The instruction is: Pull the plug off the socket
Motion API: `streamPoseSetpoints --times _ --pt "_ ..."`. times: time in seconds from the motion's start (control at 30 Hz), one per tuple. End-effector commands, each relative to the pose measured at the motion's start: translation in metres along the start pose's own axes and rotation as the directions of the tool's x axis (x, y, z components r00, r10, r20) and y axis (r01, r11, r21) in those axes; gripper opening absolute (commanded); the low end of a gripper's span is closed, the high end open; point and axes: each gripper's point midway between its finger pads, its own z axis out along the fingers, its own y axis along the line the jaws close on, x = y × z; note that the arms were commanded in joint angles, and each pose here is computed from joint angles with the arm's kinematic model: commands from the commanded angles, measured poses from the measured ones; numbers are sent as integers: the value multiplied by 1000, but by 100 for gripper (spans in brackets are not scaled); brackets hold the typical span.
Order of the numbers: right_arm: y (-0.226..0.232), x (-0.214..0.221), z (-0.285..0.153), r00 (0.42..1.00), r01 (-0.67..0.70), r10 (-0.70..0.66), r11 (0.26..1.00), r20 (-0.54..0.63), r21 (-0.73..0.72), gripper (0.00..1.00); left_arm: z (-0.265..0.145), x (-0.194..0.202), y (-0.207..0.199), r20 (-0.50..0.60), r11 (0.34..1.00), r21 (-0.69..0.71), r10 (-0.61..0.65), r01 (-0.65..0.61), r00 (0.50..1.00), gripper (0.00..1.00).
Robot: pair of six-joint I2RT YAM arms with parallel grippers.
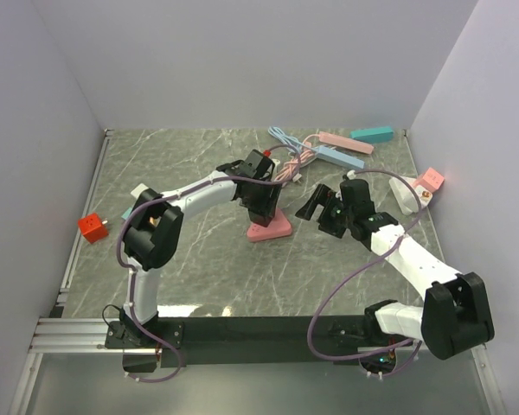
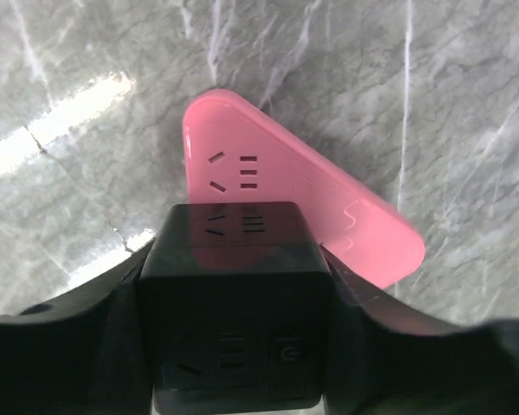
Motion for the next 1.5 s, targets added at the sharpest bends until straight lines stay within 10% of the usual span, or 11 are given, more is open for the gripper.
streamPoseSetpoints --times 0.0,0.1,0.23,0.43,1.0,1.47 --pt "21 -3 3 1000 -19 19 993 -5 -117 99 -5 5 -12 -6 998 63 3 -3 1000 37" --pt "22 1 6 999 -35 32 990 -22 -137 97 -8 7 -12 -4 997 62 -38 39 999 1" --pt "23 2 8 998 -62 61 986 -12 -156 95 -16 -10 -21 34 960 130 -254 248 967 0" --pt "15 -7 1 995 -75 82 991 64 -106 94 -42 -49 -28 53 757 323 -614 568 788 0" --pt "40 -51 10 943 -38 62 996 327 -78 94 -68 -88 -70 -88 522 486 -768 701 634 0" --pt "51 -79 27 892 -128 128 991 434 -30 51 -93 -97 -98 -121 444 544 -798 712 590 0"
